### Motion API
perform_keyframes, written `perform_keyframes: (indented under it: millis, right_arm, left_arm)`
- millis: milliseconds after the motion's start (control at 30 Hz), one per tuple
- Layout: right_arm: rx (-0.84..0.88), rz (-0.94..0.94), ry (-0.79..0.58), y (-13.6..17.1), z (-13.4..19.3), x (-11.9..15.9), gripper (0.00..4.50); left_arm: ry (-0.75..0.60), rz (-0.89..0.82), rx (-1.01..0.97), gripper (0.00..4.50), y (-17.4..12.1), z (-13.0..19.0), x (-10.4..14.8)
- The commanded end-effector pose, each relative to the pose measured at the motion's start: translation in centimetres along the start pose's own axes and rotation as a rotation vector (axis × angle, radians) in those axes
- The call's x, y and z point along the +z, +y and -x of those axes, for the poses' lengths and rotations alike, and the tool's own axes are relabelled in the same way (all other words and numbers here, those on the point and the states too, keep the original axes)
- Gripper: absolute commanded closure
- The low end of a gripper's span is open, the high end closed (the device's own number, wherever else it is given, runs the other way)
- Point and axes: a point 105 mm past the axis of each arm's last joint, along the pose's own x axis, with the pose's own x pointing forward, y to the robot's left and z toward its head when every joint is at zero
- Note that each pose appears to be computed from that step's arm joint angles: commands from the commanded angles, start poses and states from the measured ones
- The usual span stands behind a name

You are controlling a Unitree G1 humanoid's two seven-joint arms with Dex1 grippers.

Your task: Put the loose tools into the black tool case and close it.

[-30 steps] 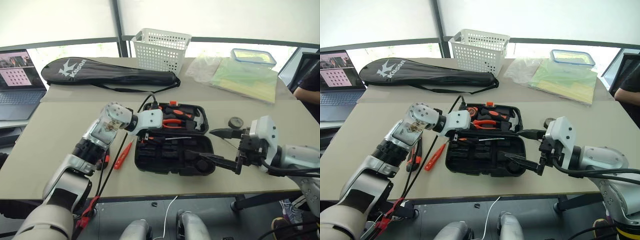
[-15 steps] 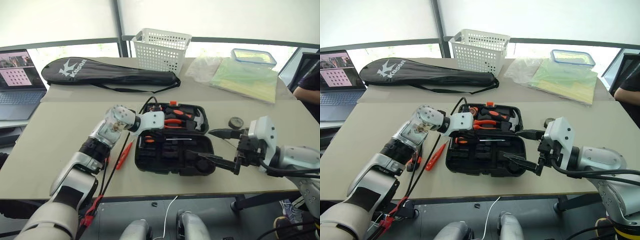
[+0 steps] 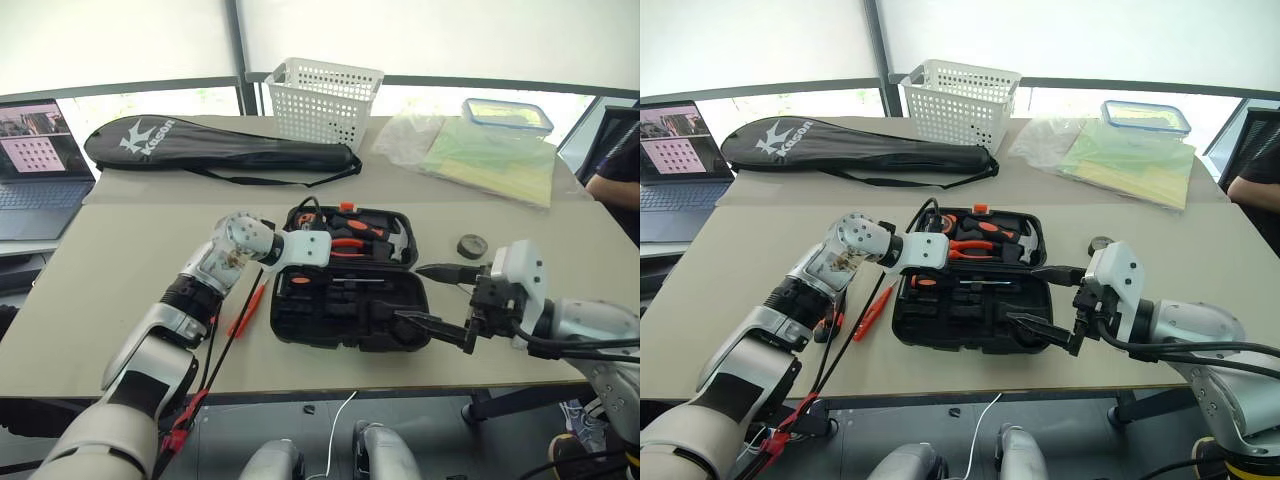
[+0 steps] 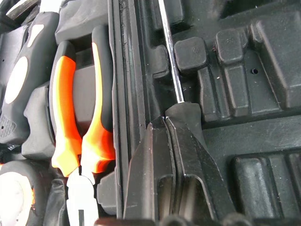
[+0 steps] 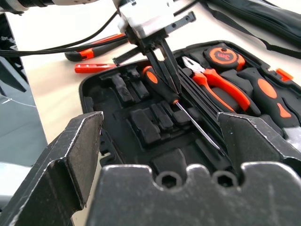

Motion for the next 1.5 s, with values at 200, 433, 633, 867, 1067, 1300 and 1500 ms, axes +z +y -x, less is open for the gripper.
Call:
perform_keyframes:
  millis: [200,433,633,867,1067,1300,1500]
  right_arm:
    - [-0.310,-0.094,0.112,-4.2,8.3,-3.1,0.00]
    - [-0.374,-0.139,0.236,-6.7,11.3,-6.6,0.00]
    - [-0.361,-0.147,0.337,-8.8,10.4,-9.8,0.00]
    - [-0.358,-0.225,0.434,-10.3,9.8,-13.2,0.26]
    - [-0.353,-0.231,0.426,-10.4,10.6,-13.8,2.07]
    - [-0.348,-0.115,0.231,-12.0,9.9,-7.4,3.47]
    - [0.090,0.117,0.187,-6.9,1.7,-2.7,3.47]
  left_arm:
    - [-0.351,0.244,-0.019,1.95,-1.0,12.0,4.7]
    - [-0.324,0.329,-0.158,0.09,-7.0,14.4,4.5]
    - [-0.286,0.316,-0.149,0.09,-8.7,13.8,4.5]
    - [-0.264,0.315,-0.134,0.03,-9.3,13.8,4.8]
    - [-0.251,0.322,-0.119,0.00,-9.3,13.9,4.6]
    - [-0.199,0.342,-0.121,0.00,-9.9,14.1,3.6]
    - [-0.167,0.336,-0.126,0.00,-10.3,14.0,2.8]
